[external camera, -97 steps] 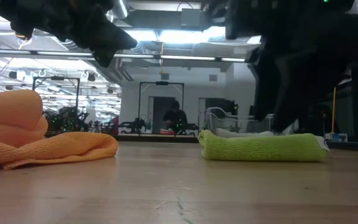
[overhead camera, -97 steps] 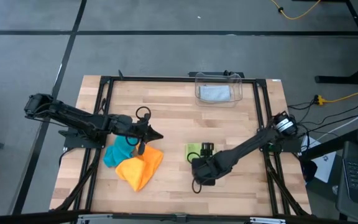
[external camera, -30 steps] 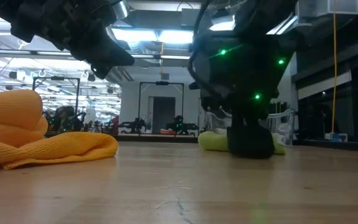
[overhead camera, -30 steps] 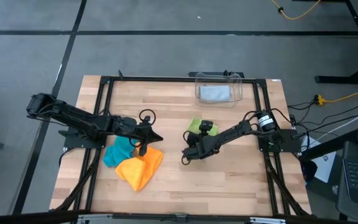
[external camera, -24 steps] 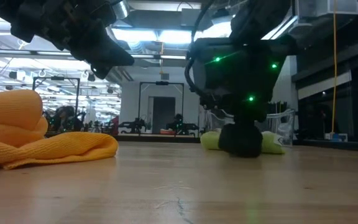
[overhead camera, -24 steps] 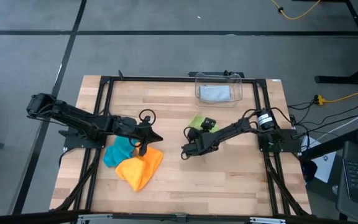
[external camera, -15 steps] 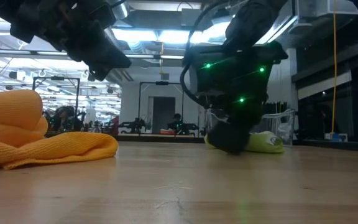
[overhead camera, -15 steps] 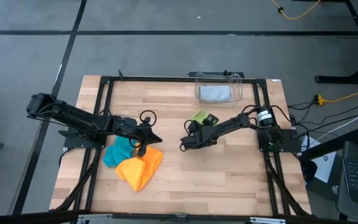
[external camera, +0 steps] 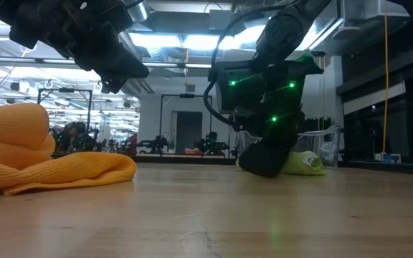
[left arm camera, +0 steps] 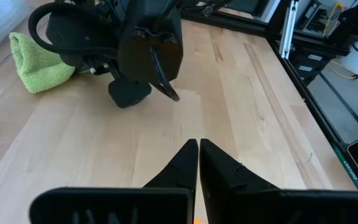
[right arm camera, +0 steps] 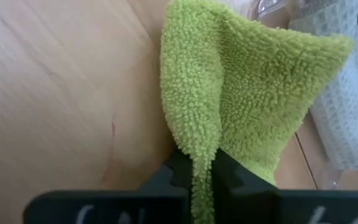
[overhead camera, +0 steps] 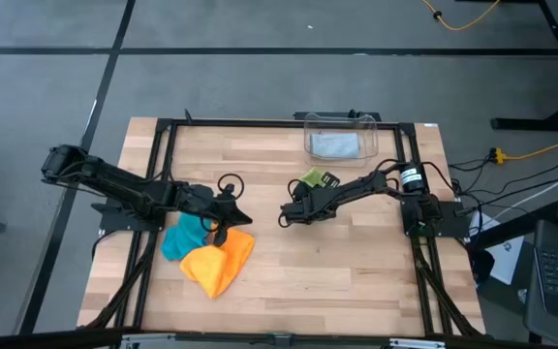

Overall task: Fold microfiber towels
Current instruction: Put the folded green microfiber into the transparent bin

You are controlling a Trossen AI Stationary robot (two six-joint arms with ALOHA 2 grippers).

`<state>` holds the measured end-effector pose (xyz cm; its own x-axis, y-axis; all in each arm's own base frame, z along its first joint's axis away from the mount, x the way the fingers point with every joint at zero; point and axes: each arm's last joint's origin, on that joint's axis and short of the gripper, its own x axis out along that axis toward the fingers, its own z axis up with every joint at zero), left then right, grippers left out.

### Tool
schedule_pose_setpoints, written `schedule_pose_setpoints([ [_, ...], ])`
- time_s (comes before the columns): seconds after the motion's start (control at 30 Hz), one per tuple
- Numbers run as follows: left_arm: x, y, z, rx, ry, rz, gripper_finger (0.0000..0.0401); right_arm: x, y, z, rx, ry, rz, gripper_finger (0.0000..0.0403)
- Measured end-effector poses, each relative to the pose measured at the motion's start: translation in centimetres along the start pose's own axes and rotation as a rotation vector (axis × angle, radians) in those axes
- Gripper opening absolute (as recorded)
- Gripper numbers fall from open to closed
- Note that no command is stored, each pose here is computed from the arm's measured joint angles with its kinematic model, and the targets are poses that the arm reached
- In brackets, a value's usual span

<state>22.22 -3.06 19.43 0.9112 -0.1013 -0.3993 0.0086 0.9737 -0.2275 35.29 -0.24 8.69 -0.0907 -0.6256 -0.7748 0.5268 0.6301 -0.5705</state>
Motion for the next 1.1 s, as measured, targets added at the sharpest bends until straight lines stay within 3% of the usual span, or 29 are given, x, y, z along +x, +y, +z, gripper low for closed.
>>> schedule_pose_setpoints([
  [0.27,0.0,0.0,0.0,0.000,-0.001,0.000,0.0009,-2.9,-0.8,0.4,-0.084,0.075,-0.014,0.0015],
  [0.53,0.0,0.0,-0.1,-0.024,0.011,0.003,0.0009,-6.0,-2.7,1.0,-0.080,0.002,-0.017,0.0015],
  [0.73,0.0,0.0,-0.2,-0.024,0.018,0.005,0.0009,-7.5,-4.7,0.8,-0.111,-0.045,-0.113,0.0014],
  [0.93,0.0,0.0,-0.2,-0.025,0.021,0.005,0.0009,-8.8,-7.7,0.8,-0.204,-0.110,-0.288,0.0014],
  [1.1,0.0,0.0,-0.2,-0.024,0.021,0.005,0.0009,-7.8,-10.4,2.2,-0.302,-0.129,-0.438,0.0014],
])
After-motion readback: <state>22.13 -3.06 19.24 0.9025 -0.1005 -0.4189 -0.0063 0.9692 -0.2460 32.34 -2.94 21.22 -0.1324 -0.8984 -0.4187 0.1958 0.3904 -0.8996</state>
